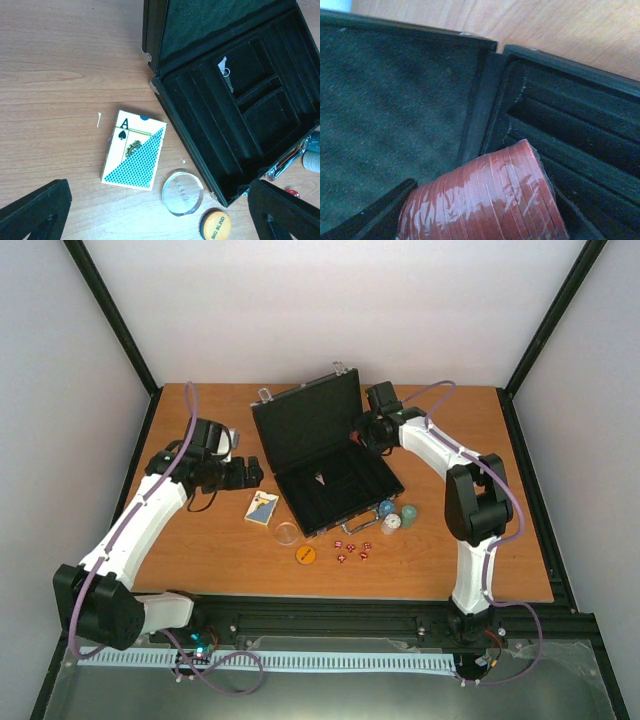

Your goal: Pack up texas hold em set

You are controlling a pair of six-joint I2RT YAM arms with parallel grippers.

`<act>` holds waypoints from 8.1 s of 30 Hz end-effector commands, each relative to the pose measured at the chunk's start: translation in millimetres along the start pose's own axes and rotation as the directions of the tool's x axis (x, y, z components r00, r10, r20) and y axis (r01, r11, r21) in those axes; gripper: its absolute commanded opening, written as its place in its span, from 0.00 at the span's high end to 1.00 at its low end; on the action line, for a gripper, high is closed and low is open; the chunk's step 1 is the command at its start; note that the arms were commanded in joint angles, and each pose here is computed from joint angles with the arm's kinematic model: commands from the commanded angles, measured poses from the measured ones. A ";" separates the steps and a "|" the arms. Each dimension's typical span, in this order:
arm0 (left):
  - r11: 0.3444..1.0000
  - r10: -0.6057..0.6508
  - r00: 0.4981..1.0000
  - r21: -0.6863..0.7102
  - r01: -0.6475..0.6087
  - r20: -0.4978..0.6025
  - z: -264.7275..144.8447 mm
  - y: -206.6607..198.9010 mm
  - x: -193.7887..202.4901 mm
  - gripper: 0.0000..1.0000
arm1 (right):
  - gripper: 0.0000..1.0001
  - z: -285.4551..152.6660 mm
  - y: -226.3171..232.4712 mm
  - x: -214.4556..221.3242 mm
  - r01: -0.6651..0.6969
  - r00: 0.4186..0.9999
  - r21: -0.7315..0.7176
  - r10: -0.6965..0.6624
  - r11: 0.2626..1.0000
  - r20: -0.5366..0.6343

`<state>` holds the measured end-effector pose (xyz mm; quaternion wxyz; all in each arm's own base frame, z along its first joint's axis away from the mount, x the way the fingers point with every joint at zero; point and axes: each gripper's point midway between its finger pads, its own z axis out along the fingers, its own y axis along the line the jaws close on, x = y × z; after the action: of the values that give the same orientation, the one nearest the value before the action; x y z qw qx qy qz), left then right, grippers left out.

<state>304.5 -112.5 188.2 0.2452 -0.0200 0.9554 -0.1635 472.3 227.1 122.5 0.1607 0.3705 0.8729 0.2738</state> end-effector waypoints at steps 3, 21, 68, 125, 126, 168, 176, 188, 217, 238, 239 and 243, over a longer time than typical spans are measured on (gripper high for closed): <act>1.000 0.028 1.000 -0.004 -0.028 0.006 -5.1 1.7 6.5 0.00 | 0.49 -1.8 -15.0 -9.7 -0.112 0.993 0.043 0.109 0.993 0.055; 0.999 0.043 0.999 -0.024 -0.043 -0.005 -2.3 6.7 10.9 0.00 | 0.12 19.9 -54.5 -10.3 -0.159 0.987 0.157 0.157 0.975 0.029; 0.997 0.060 0.998 -0.045 -0.062 -0.035 18.8 4.4 -10.8 0.00 | 0.31 -53.2 -176.3 69.1 0.935 0.352 0.238 -0.767 0.262 -0.536; 0.999 0.043 0.998 -0.026 -0.044 -0.054 27.2 4.5 -2.9 0.00 | 0.84 -30.8 -84.8 -22.4 0.831 0.515 0.169 -0.848 0.529 0.125; 0.999 0.043 0.998 -0.025 -0.044 -0.053 27.3 4.2 -3.2 0.00 | 0.84 -27.3 -88.3 -23.4 0.827 0.528 0.158 -0.842 0.540 0.116; 0.999 0.040 0.996 -0.022 -0.042 -0.082 39.7 5.6 0.5 0.00 | 0.16 -90.7 -176.8 16.7 0.774 0.631 0.285 -0.724 0.566 -0.277; 0.998 0.052 0.995 -0.017 -0.054 -0.088 40.8 5.1 1.0 0.00 | 0.20 -103.2 -225.5 41.9 0.761 0.649 0.308 -0.658 0.572 -0.383; 0.999 0.047 0.994 -0.021 -0.050 -0.096 41.8 6.9 4.8 0.00 | 0.29 -79.4 -231.9 39.0 0.763 0.646 0.314 -0.650 0.564 -0.400; 0.999 0.028 0.995 -0.012 -0.030 -0.096 48.8 4.9 1.4 0.00 | 0.86 -74.4 -73.4 34.8 0.766 0.627 -0.111 -0.774 0.633 -0.087; 0.998 0.048 0.993 -0.026 -0.051 -0.104 48.3 9.6 7.6 0.00 | 0.88 20.3 -23.3 19.4 0.823 0.562 -0.144 -0.825 0.550 0.060; 0.998 0.049 0.993 -0.028 -0.053 -0.104 48.4 9.8 7.4 0.00 | 0.88 22.3 -23.8 19.7 0.824 0.561 -0.141 -0.826 0.549 0.057; 0.998 0.053 0.993 -0.025 -0.056 -0.108 49.5 9.2 6.9 0.00 | 0.87 34.2 -29.5 19.5 0.828 0.556 -0.112 -0.830 0.550 0.035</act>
<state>318.7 -116.9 133.7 0.1844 -0.0028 0.9726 -0.1418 443.0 230.1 67.7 0.2536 -0.0869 0.9360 0.2283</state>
